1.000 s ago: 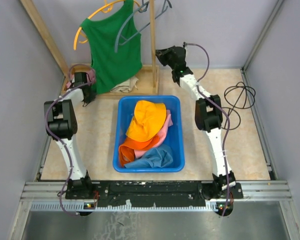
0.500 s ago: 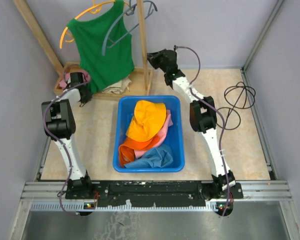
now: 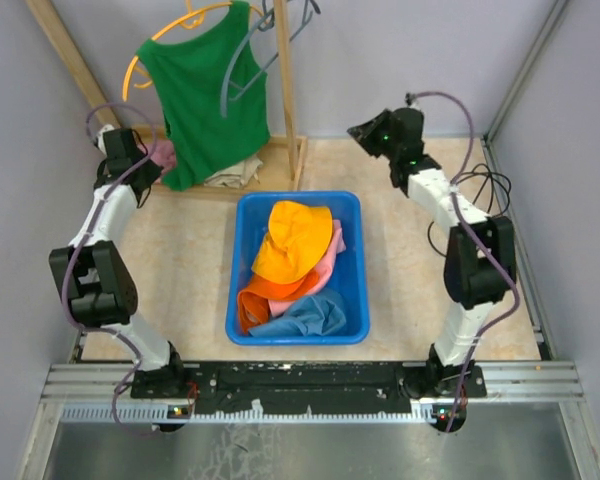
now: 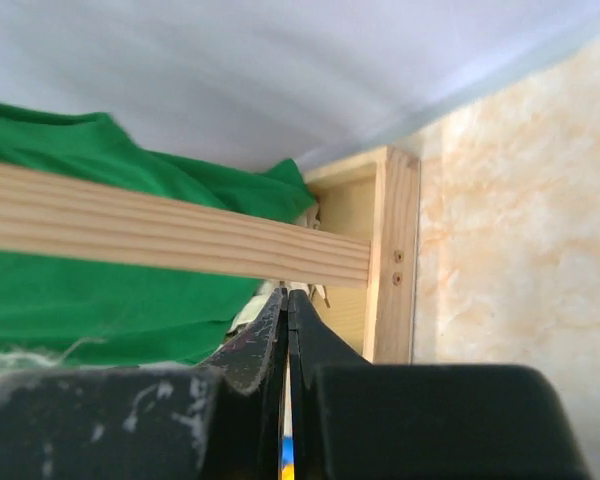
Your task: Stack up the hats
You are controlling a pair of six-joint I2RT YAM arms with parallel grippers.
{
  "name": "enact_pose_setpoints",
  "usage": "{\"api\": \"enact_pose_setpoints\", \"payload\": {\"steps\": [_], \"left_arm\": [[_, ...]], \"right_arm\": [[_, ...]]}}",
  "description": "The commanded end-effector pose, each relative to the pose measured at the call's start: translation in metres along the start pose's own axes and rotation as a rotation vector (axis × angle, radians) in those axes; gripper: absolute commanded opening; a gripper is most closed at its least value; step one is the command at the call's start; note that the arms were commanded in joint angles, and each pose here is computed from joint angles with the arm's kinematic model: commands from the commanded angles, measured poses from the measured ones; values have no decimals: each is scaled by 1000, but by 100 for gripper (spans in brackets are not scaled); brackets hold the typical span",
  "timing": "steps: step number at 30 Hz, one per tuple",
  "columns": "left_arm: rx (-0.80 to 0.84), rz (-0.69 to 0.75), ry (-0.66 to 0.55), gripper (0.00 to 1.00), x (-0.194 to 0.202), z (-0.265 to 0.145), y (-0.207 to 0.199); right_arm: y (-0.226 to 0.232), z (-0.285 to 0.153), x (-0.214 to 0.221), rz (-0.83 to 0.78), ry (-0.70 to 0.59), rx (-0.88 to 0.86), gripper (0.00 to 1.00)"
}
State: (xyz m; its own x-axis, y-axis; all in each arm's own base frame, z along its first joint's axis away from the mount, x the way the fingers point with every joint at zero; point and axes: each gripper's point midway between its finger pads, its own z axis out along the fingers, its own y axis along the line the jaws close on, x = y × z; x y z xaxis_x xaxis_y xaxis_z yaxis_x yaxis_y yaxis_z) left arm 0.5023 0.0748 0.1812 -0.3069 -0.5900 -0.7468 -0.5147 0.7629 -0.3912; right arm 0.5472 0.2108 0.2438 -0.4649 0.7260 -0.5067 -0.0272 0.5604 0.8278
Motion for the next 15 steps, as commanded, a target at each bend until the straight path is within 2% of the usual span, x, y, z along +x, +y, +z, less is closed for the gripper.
{"api": "enact_pose_setpoints", "payload": {"steps": [1,3,5,8,15], "left_arm": [[18,12,-28,7,-4,-36,6],[103,23,-34,7,-6,-57,-5],[186,14,-38,7,-7,-80,-17],[295,5,-57,8,-14,-115,-35],[560,118,-70,0,-23,-190,-85]], "right_arm": [[46,-64,-19,-256,-39,-80,0],[52,-90,-21,-287,-46,-96,0],[51,-106,-17,-301,-33,-102,5],[54,-126,-12,-327,-12,-118,0],[69,-157,-11,-372,-4,-156,0]]}}
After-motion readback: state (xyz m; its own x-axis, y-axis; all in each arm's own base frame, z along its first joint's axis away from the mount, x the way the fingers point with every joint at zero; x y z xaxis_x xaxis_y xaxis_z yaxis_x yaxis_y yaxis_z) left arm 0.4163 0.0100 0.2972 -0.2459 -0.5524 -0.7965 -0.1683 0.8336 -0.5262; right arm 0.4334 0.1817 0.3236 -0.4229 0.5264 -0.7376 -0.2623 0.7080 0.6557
